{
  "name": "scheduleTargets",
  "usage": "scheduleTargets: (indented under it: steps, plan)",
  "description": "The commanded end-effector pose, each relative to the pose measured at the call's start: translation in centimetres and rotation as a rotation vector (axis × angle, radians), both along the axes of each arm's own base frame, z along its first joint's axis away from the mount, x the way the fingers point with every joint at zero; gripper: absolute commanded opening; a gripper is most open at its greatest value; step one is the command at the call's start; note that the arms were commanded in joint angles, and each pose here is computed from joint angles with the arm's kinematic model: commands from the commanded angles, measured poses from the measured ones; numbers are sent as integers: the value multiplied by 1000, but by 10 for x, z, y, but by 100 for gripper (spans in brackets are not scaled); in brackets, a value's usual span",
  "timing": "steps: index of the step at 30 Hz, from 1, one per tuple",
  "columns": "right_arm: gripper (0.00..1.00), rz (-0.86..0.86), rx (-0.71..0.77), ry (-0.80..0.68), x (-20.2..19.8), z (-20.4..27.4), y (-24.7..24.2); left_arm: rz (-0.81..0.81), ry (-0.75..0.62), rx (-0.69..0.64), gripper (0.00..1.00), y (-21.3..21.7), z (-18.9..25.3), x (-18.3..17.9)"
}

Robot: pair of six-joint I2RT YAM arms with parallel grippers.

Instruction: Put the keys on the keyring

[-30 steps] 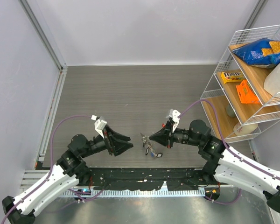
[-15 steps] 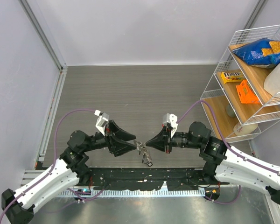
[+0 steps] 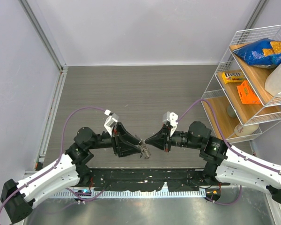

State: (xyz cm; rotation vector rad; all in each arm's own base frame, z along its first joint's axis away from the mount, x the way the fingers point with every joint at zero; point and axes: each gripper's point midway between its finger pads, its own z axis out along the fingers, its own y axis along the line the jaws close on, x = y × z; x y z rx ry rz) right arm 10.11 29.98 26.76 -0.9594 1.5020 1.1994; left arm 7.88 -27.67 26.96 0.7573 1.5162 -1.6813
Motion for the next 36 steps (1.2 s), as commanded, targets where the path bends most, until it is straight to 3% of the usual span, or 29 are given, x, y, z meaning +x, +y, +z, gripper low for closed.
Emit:
scheduleTargets:
  steps: [1,5,8,25,36]
  plan:
    - [6,-13,101,-71,3,44,2,-13,-68,-33,49,-2,21,-2]
    - [6,-6,106,-77,1,46,2,10,-63,-11,27,-4,18,4]
    - [6,8,121,-84,-3,50,1,31,-56,6,0,-4,14,8]
    - [6,39,234,-129,-19,66,-16,54,-90,-37,0,5,29,3]
    - [6,-7,444,-232,-18,94,-29,38,-84,-86,0,7,42,-3]
